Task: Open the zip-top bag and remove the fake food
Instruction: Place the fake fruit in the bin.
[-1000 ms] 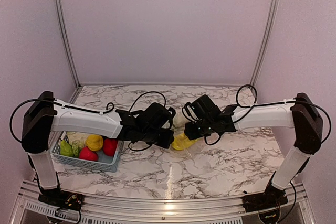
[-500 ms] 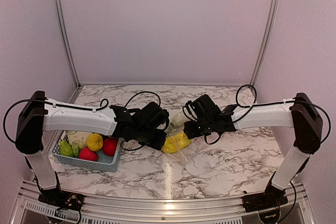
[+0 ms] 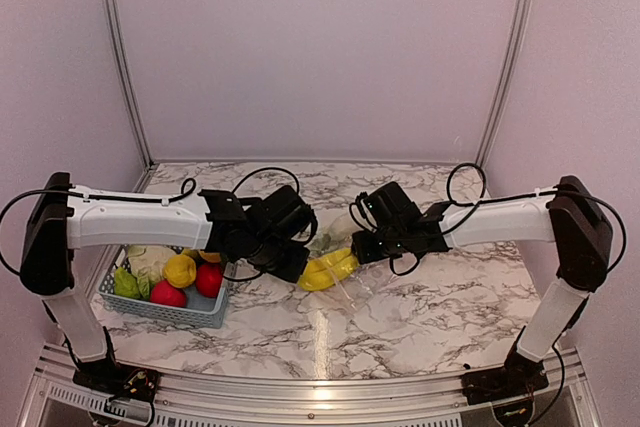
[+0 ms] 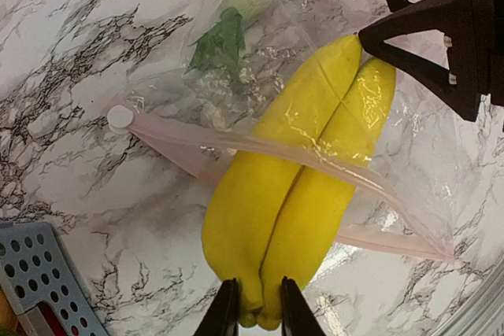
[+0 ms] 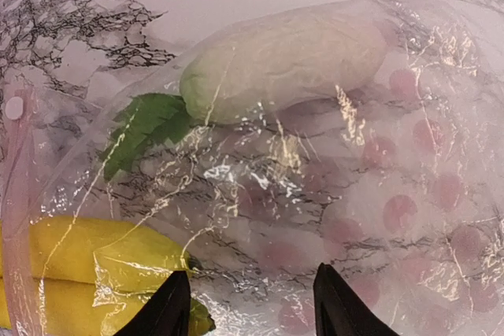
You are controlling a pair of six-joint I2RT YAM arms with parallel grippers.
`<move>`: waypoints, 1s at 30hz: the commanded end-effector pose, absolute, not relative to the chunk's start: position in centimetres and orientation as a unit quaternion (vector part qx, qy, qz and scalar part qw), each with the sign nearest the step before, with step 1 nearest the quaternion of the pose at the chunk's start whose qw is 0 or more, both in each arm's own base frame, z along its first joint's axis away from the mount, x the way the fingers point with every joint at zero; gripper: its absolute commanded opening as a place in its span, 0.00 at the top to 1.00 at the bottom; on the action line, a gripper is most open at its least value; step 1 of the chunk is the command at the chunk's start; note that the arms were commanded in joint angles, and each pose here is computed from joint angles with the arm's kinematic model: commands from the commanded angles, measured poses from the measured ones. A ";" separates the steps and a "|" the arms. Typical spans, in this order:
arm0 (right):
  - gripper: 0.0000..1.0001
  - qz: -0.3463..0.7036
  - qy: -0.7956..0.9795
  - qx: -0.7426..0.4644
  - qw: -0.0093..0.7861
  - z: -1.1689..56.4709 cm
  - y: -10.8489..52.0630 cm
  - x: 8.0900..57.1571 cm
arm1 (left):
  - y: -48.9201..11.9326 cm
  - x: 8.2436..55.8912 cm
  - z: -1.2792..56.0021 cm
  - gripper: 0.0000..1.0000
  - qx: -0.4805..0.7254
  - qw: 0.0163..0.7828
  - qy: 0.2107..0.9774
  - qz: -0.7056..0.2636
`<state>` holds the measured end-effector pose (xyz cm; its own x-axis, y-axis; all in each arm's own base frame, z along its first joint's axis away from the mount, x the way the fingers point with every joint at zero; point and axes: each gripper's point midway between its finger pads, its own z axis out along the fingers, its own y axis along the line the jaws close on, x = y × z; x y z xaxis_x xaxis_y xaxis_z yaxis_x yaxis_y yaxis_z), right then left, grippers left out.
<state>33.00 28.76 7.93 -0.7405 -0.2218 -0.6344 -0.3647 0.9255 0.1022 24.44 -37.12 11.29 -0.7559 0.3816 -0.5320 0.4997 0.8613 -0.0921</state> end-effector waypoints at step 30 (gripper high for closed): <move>0.48 0.114 0.928 -0.159 0.316 6.0 29.2 33.5 | -27.4 21.5 15.6 0.83 0.170 0.263 0.949 -0.045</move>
<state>33.07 28.98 6.21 -0.7494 -0.2269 -0.6221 -0.3675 0.9240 0.1057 21.93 -29.17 14.54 -0.7996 0.3307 -0.5012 0.3881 0.9216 -0.0110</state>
